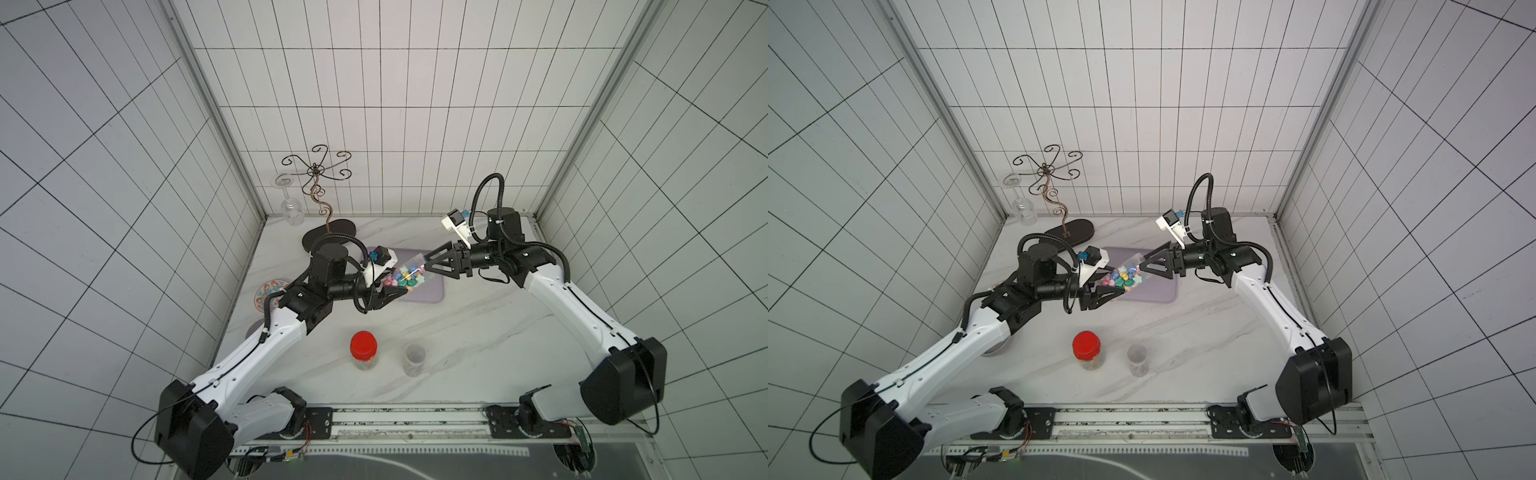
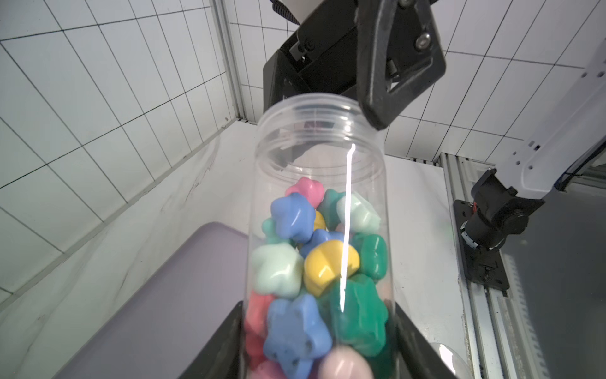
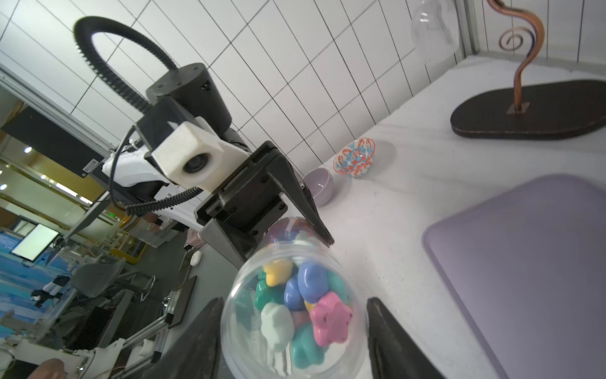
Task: Pour the candies out of the jar
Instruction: Unscrew the lid from the jar.
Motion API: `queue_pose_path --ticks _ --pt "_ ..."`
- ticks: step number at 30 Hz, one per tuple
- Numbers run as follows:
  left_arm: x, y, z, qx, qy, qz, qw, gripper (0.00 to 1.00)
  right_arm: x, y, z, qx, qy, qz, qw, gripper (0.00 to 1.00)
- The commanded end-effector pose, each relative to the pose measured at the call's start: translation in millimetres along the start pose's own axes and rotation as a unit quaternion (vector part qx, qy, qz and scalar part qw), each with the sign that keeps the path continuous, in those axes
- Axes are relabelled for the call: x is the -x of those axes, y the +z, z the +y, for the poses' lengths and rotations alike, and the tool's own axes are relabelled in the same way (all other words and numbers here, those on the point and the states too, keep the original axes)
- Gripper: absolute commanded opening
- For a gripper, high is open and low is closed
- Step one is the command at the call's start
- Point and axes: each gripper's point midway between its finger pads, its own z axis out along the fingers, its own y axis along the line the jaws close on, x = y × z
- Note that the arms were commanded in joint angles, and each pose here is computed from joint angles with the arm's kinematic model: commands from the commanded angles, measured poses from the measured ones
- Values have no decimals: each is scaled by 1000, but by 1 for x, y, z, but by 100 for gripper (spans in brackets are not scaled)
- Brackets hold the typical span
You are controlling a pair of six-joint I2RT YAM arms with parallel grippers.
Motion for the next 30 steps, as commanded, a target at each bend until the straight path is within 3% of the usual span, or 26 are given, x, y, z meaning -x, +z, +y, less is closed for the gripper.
queue_pose_path --ticks 1,11,30 --pt "24 -1 -2 -33 -1 -38 999 42 -7 -2 45 108 -70 -2 992 50" --pt "25 -2 -15 -76 -8 -40 996 43 -13 -2 45 120 -87 -6 989 50" --pt "10 0 -8 -51 -4 -17 999 43 8 -20 16 17 -58 -39 997 49"
